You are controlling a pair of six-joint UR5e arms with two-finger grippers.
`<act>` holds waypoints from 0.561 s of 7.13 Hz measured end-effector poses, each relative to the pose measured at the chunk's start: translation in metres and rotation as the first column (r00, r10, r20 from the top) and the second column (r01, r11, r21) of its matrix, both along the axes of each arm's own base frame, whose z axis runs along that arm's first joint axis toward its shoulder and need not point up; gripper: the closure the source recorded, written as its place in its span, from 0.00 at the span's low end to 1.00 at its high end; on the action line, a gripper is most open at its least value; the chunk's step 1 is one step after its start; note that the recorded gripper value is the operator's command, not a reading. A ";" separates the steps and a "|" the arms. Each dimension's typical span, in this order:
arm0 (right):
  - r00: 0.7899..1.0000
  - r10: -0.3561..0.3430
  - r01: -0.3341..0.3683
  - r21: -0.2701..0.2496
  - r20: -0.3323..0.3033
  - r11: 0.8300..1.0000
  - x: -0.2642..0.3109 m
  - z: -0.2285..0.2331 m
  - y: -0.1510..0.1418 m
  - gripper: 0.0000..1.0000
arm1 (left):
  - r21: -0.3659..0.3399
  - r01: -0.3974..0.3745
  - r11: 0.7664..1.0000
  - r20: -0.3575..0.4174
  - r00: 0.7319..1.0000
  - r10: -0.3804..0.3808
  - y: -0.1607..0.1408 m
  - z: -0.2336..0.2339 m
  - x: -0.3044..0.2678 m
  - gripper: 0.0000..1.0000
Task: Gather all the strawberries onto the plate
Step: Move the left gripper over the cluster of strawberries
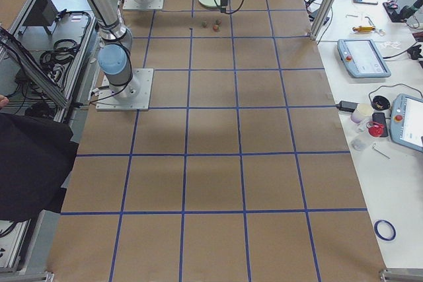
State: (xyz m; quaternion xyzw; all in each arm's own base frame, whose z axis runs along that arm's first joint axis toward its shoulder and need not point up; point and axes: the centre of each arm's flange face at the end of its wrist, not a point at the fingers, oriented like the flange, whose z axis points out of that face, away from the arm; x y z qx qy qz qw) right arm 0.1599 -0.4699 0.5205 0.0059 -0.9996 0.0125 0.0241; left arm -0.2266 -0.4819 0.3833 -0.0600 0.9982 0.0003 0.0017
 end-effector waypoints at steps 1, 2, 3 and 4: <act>1.000 0.000 0.000 0.001 0.000 1.000 0.000 0.000 0.000 0.00 | -0.004 -0.037 0.999 -0.002 0.999 0.037 0.001 -0.046 -0.006 0.00; 1.000 0.000 0.000 0.001 0.000 1.000 0.000 -0.001 0.000 0.00 | 0.004 -0.088 0.996 0.004 0.996 0.088 -0.002 -0.083 -0.010 0.00; 1.000 -0.001 0.001 0.002 0.000 1.000 0.000 -0.001 -0.001 0.00 | 0.024 -0.150 0.988 0.013 0.989 0.150 -0.006 -0.111 -0.012 0.00; 1.000 0.000 0.000 0.002 0.000 1.000 0.001 -0.001 -0.001 0.00 | 0.041 -0.233 0.972 0.021 0.973 0.232 -0.010 -0.136 -0.016 0.02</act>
